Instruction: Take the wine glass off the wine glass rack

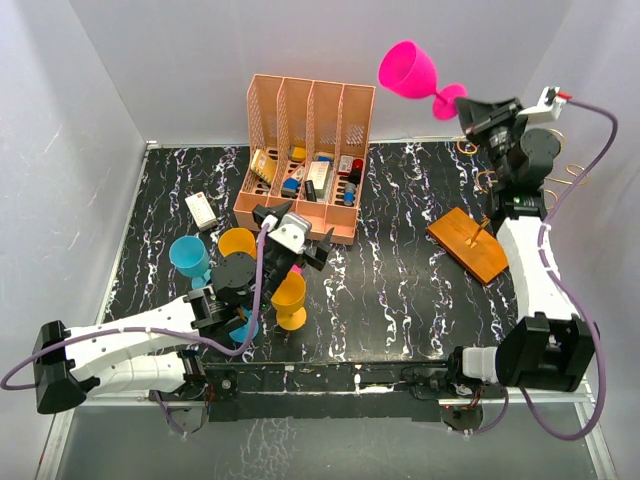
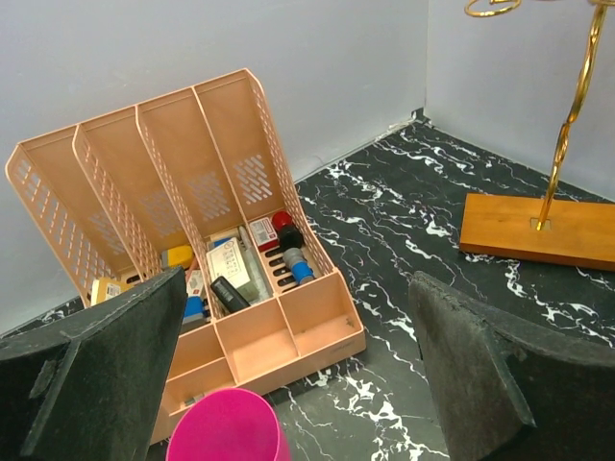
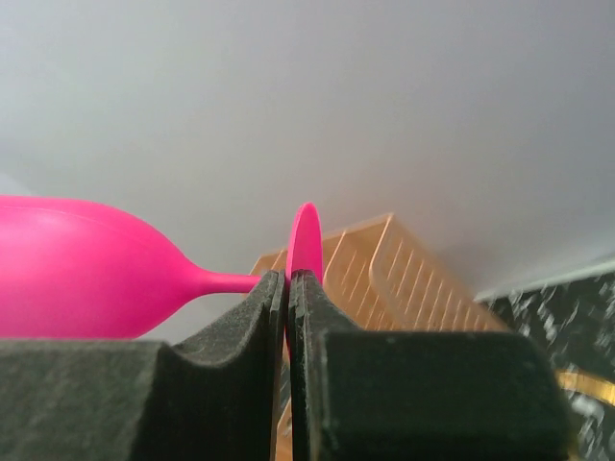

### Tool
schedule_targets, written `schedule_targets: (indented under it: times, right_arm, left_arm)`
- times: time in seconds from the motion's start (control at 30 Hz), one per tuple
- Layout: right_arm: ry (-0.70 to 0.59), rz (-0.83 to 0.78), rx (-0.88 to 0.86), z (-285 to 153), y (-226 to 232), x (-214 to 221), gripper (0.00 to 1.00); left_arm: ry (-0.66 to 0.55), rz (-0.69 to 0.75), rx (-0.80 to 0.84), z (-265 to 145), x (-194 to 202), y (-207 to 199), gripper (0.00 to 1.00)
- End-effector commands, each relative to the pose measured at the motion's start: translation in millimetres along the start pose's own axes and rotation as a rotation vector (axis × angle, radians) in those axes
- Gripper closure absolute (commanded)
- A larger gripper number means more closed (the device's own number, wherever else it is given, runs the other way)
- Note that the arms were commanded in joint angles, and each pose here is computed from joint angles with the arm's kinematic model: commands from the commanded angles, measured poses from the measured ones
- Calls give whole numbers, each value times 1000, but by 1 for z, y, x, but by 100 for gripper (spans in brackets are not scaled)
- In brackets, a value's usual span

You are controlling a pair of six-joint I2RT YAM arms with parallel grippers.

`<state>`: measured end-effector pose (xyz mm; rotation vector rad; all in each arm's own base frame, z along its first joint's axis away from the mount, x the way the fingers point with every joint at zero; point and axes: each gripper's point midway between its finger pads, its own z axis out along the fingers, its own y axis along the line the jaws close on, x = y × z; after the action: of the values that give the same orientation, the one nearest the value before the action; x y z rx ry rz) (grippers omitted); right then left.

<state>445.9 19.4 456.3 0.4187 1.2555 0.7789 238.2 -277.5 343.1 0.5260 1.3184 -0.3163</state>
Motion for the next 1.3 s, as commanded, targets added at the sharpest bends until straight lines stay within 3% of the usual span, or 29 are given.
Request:
schedule_targets:
  times: [0.0, 0.1, 0.27, 0.53, 0.67, 0.9, 1.1, 1.27]
  right_arm:
    - [83, 166, -163, -51, 42, 21, 92]
    - [82, 176, -175, -88, 38, 38, 92]
    - [41, 59, -232, -133, 43, 48, 92]
    - [47, -51, -315, -137, 69, 45, 92]
    - [100, -83, -377, -138, 87, 58, 92]
    - [27, -193, -356, -159, 94, 56, 92]
    - [-65, -314, -270, -173, 88, 44, 92]
    - [-100, -372, -308, -194, 90, 45, 92]
  left_arm:
    - [-29, -36, -7, 5, -19, 5, 3]
    - [-20, -33, -13, 6, -19, 7, 3]
    - [-22, -14, -73, 6, -19, 19, 3]
    - [55, 64, -209, 23, -12, 32, 3]
    - [77, -56, -213, 19, -19, 33, 3]
    - [110, -295, -185, -4, -29, 44, 3]
    - [84, -510, -48, -14, -48, 29, 3]
    - [-2, -668, 119, -20, -84, 10, 3]
